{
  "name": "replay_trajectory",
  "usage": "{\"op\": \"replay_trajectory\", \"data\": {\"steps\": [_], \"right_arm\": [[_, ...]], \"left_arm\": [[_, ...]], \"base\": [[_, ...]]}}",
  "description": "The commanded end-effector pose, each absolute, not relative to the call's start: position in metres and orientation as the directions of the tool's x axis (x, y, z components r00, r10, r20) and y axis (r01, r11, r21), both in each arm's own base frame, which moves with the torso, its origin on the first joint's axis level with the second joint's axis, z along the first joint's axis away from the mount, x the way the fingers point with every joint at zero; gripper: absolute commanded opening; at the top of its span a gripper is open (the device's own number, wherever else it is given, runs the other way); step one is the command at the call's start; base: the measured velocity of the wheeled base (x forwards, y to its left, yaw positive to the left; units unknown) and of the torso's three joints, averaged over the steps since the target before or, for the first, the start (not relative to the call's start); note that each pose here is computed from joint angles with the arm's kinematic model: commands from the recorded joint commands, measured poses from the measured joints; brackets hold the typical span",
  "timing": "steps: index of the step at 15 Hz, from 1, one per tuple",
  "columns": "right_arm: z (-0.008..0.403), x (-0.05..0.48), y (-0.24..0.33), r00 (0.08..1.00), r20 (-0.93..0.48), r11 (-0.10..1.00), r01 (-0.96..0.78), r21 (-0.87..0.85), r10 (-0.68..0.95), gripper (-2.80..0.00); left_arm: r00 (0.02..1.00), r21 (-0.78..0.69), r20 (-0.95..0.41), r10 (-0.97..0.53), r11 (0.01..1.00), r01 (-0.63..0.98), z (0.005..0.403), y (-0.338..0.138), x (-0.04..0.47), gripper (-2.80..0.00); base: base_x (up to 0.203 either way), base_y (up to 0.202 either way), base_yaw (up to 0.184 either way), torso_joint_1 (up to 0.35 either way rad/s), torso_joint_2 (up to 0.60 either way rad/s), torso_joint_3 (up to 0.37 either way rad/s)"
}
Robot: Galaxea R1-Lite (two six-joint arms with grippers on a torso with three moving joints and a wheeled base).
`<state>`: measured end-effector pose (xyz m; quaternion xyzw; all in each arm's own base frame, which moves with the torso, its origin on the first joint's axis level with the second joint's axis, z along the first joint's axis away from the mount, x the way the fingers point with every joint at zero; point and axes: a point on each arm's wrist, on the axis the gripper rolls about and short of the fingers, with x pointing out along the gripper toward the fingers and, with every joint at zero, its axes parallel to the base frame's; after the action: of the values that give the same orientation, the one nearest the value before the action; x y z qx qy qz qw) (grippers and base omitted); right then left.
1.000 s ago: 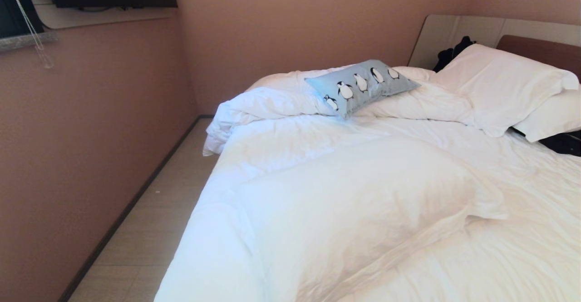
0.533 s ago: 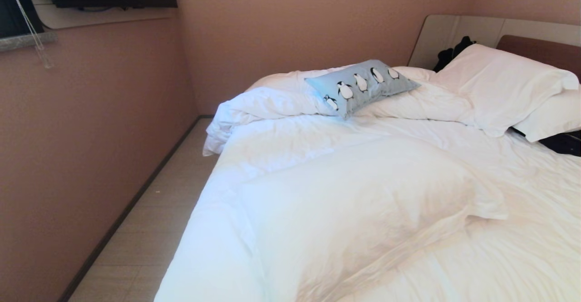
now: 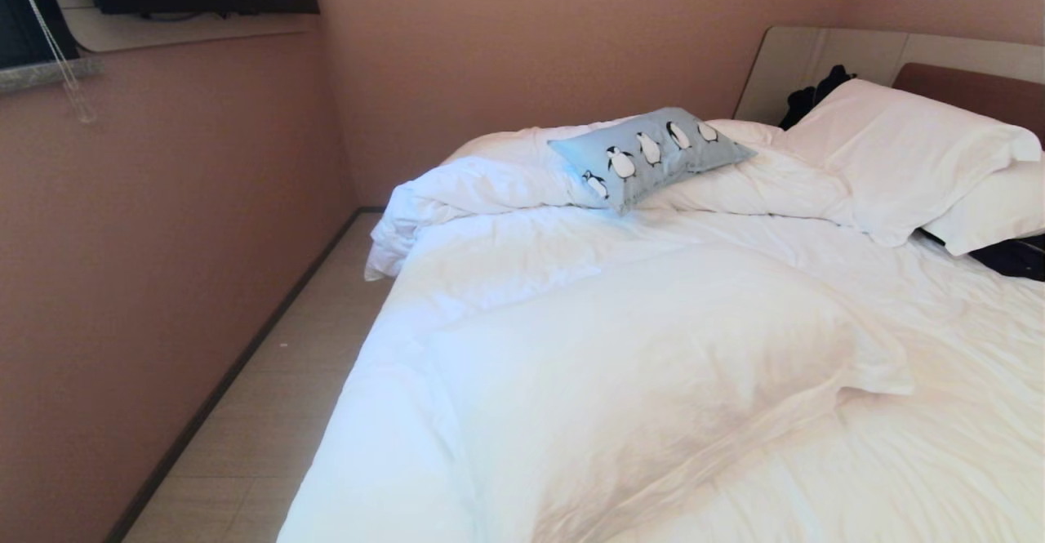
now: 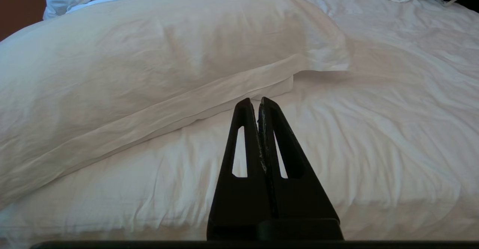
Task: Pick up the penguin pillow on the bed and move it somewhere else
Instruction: Pick up the pillow
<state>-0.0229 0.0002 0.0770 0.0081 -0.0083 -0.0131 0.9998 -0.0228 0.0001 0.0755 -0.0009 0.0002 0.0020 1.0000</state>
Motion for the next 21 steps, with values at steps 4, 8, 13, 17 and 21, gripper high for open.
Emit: {"op": "replay_trajectory", "data": {"steps": [4,8,13,17,21], "right_arm": [[0.077,-0.023,0.0,0.999,0.019,1.0,0.026,0.015,-0.026,-2.8],[0.077,-0.023,0.0,0.999,0.02,1.0,0.026,0.014,-0.026,-2.8],[0.085,-0.026,0.0,0.999,0.037,1.0,0.025,0.001,-0.025,-2.8],[0.121,-0.043,0.002,0.999,0.026,0.999,-0.039,0.009,0.039,-2.8],[0.145,-0.025,0.002,0.992,-0.101,0.997,-0.073,0.029,0.075,-2.8]], "left_arm": [[1.0,-0.002,-0.001,0.005,1.0,-0.005,0.075,0.0,-0.023,-2.8],[1.0,-0.002,0.0,0.004,1.0,-0.004,0.075,0.0,-0.023,-2.8],[1.0,-0.002,0.0,0.003,1.0,-0.003,0.075,0.0,-0.023,-2.8],[1.0,-0.002,-0.001,0.004,1.0,-0.004,0.075,0.0,-0.023,-2.8],[1.0,-0.002,-0.001,0.004,1.0,-0.004,0.075,0.0,-0.023,-2.8]], "base": [[0.0,0.0,0.0,0.0,0.0,0.0],[0.0,0.0,0.0,0.0,0.0,0.0],[0.0,0.0,0.0,0.0,0.0,0.0],[0.0,0.0,0.0,0.0,0.0,0.0],[0.0,0.0,0.0,0.0,0.0,0.0]]}}
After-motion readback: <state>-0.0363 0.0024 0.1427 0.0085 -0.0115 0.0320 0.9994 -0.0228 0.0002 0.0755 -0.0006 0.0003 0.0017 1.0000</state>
